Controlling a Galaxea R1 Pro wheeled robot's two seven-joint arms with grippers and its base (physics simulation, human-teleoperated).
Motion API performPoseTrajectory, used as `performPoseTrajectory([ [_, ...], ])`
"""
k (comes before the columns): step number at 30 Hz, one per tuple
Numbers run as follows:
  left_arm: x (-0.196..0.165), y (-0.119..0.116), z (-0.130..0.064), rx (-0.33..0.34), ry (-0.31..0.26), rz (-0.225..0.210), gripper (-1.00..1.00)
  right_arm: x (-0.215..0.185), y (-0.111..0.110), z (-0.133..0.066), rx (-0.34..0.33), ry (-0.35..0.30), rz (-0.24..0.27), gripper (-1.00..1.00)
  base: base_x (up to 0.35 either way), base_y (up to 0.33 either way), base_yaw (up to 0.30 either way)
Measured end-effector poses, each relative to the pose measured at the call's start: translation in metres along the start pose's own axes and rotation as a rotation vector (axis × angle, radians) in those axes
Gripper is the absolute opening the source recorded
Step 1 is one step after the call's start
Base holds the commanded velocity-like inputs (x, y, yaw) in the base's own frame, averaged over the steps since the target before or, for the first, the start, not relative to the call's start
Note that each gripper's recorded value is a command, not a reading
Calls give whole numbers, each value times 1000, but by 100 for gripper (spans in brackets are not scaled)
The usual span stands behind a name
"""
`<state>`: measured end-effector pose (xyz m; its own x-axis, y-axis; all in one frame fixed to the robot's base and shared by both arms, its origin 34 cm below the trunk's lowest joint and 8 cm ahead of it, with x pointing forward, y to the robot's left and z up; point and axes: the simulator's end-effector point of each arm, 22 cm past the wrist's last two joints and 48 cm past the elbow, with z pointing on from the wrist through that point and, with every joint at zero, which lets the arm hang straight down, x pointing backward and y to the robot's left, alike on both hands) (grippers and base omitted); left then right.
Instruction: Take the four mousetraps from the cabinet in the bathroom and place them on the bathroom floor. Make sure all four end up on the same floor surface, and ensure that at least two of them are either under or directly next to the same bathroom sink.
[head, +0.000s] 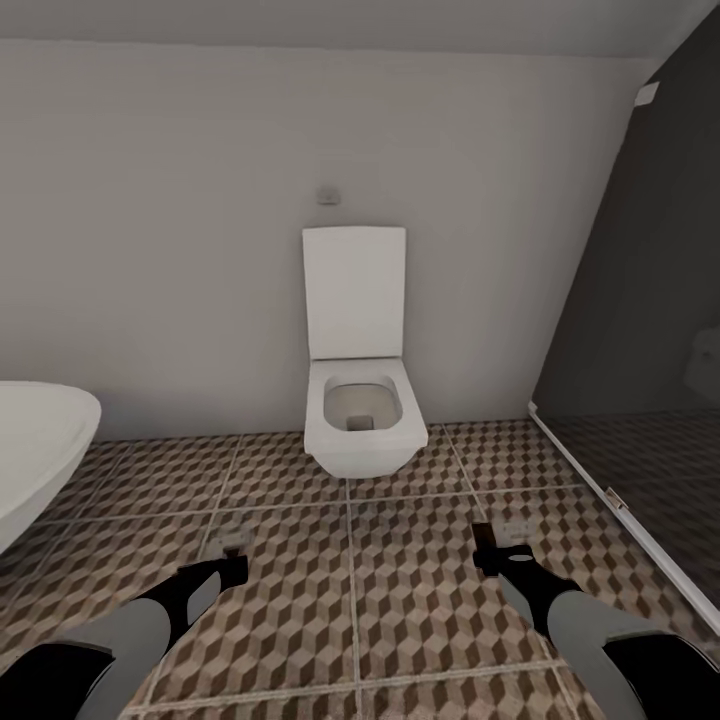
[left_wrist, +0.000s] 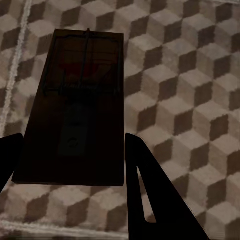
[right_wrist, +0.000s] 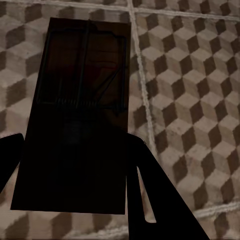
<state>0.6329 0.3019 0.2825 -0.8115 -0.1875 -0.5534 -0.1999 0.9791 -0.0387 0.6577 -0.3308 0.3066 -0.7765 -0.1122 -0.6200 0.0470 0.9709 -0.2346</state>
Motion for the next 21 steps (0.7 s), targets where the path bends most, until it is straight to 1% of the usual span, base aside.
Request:
performPoseTrajectory([
  [2,2,1,3,-2,-1,0,-100,4,1,3,-1,8,-2,-100,0,0,0],
  [6,2,3,9,-8,-28,-6,-100,13,3,8,-2,24,-5,-100,0,0,0],
  [9,0,4,9,-12,-41,-8,-100,13,2,8,-1,24,-6,-100,0,0,0],
  [21,0,6,9,-21,-45,-9,-100,13,1,8,0,24,-6,-100,0,0,0],
])
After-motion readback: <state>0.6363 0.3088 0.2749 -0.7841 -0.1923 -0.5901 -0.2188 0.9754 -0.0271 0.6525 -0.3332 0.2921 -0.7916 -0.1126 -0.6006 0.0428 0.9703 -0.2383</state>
